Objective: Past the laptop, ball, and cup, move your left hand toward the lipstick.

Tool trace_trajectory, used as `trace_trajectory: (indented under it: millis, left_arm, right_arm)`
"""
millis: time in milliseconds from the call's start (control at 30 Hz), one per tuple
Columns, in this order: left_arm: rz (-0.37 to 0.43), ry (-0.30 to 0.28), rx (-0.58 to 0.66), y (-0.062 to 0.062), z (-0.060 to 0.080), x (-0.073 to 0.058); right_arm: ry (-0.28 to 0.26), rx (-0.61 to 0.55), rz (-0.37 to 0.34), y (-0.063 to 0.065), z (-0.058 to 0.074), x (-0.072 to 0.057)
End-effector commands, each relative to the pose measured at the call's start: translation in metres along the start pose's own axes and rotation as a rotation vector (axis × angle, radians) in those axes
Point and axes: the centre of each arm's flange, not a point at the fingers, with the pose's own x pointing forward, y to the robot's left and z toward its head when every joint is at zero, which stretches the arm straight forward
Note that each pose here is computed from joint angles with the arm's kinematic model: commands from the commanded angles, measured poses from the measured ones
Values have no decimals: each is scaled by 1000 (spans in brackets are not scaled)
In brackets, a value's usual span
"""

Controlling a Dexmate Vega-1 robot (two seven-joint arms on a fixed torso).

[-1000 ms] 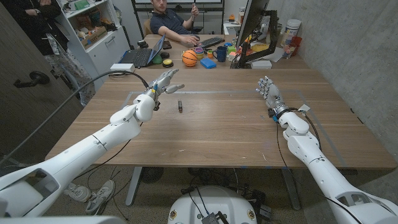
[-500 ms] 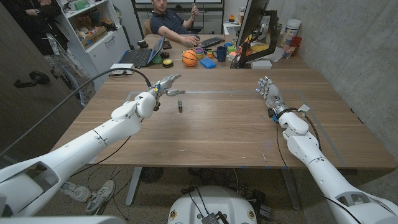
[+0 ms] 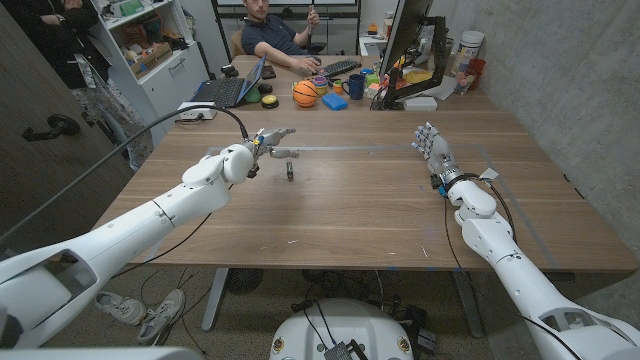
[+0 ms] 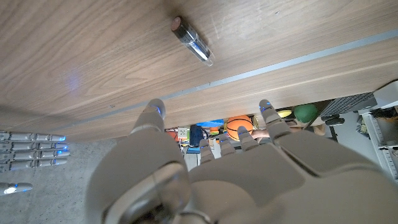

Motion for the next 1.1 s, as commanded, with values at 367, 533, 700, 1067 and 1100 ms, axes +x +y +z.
trace_trajectory:
  millis: [367, 533, 700, 1067, 1100]
  left_arm:
    - [-121, 35, 45, -3, 5, 5]
    - [-133, 38, 51, -4, 6, 6]
    - [-149, 44, 56, -4, 6, 7]
    - [-175, 57, 63, -6, 6, 6]
    - [-175, 56, 61, -6, 6, 6]
  right_arm:
    - [-3, 2, -1, 0, -1, 1]
    - [-1, 3, -2, -1, -1, 0]
    - [-4, 2, -2, -1, -1, 0]
    - [-3, 3, 0, 0, 0, 0]
    - [-3, 5, -2, 0, 0, 0]
